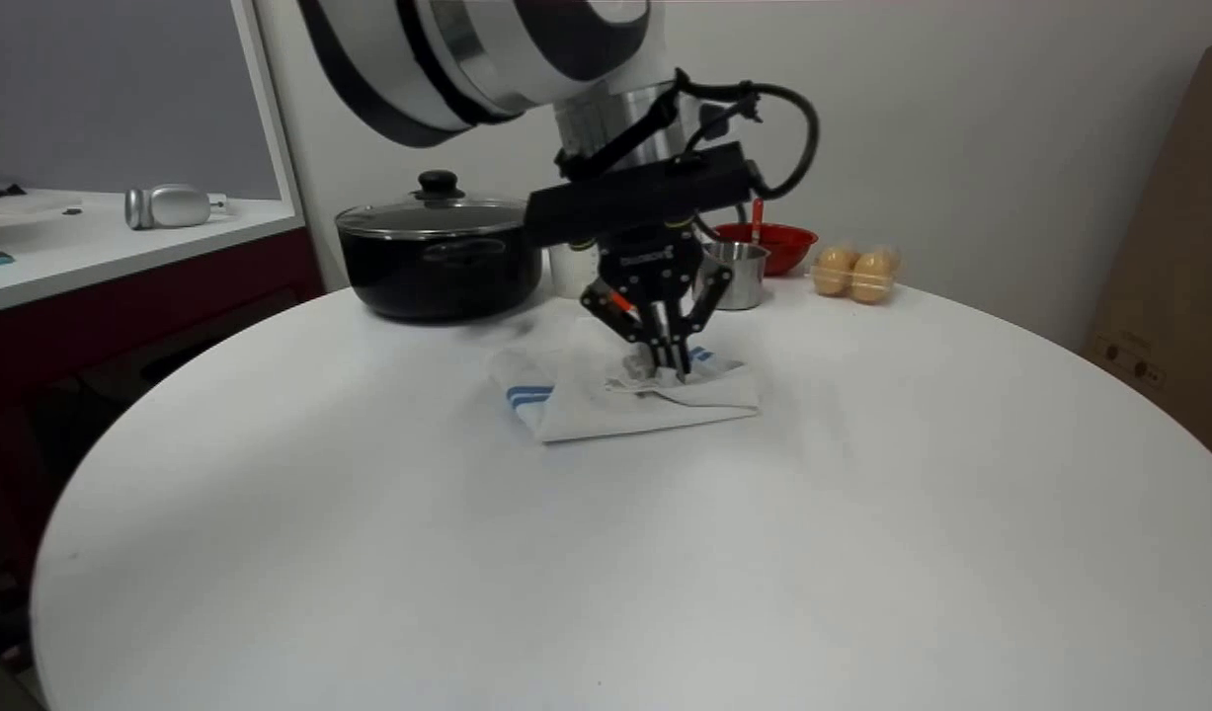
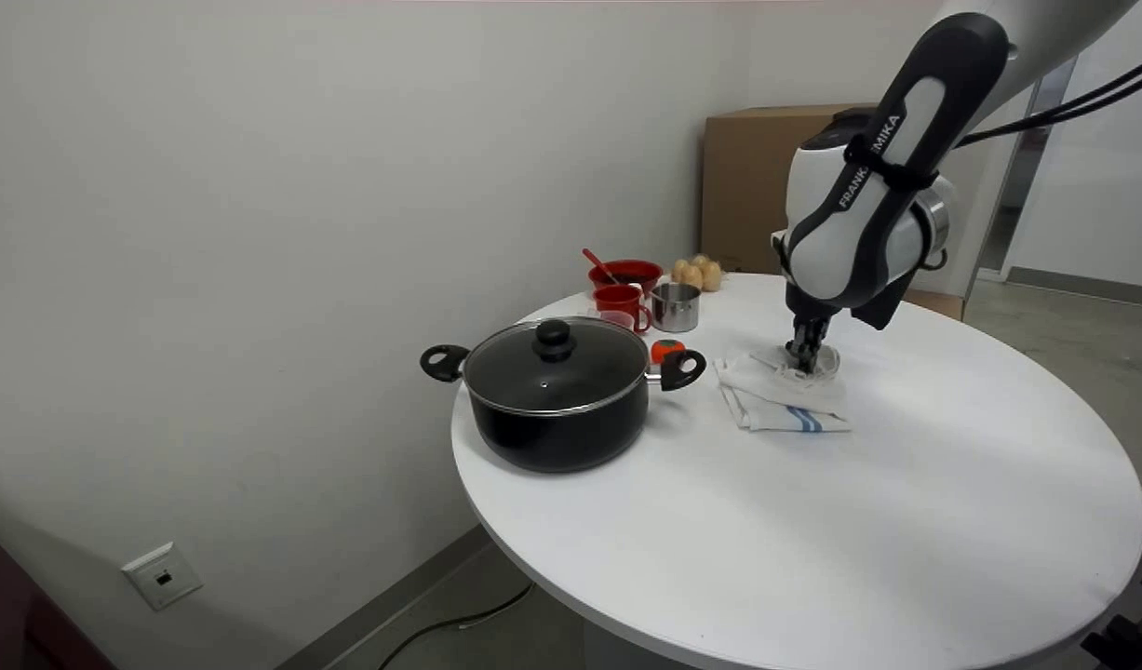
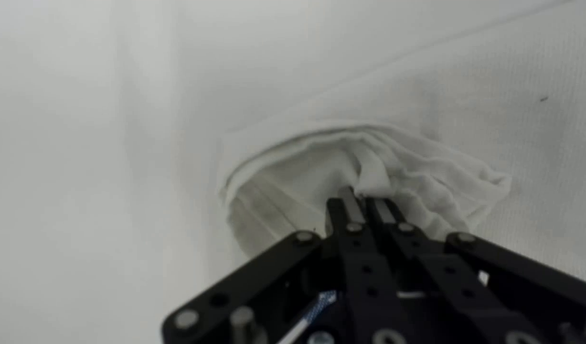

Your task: Use the towel to wipe the table

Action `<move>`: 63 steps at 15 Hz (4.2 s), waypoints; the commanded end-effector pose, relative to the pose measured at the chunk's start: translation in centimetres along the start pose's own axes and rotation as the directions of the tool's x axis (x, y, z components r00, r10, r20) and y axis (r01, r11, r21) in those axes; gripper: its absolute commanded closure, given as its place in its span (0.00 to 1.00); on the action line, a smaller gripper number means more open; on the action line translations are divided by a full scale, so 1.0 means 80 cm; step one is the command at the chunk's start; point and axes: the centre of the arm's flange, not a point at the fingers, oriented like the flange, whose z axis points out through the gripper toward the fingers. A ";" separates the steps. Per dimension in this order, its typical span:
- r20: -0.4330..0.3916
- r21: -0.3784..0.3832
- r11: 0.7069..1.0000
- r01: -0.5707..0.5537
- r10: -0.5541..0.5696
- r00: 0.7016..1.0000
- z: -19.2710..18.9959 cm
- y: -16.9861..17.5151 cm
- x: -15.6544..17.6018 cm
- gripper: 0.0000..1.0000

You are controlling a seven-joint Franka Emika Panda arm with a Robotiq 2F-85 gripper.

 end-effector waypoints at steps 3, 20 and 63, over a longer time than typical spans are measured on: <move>0.028 -0.048 0.978 -0.203 0.205 0.978 0.016 0.161 -0.030 0.99; 0.050 0.003 0.967 -0.255 0.254 0.966 0.026 0.149 -0.051 0.99; 0.020 -0.063 0.941 -0.332 0.334 0.942 0.007 0.235 -0.195 0.99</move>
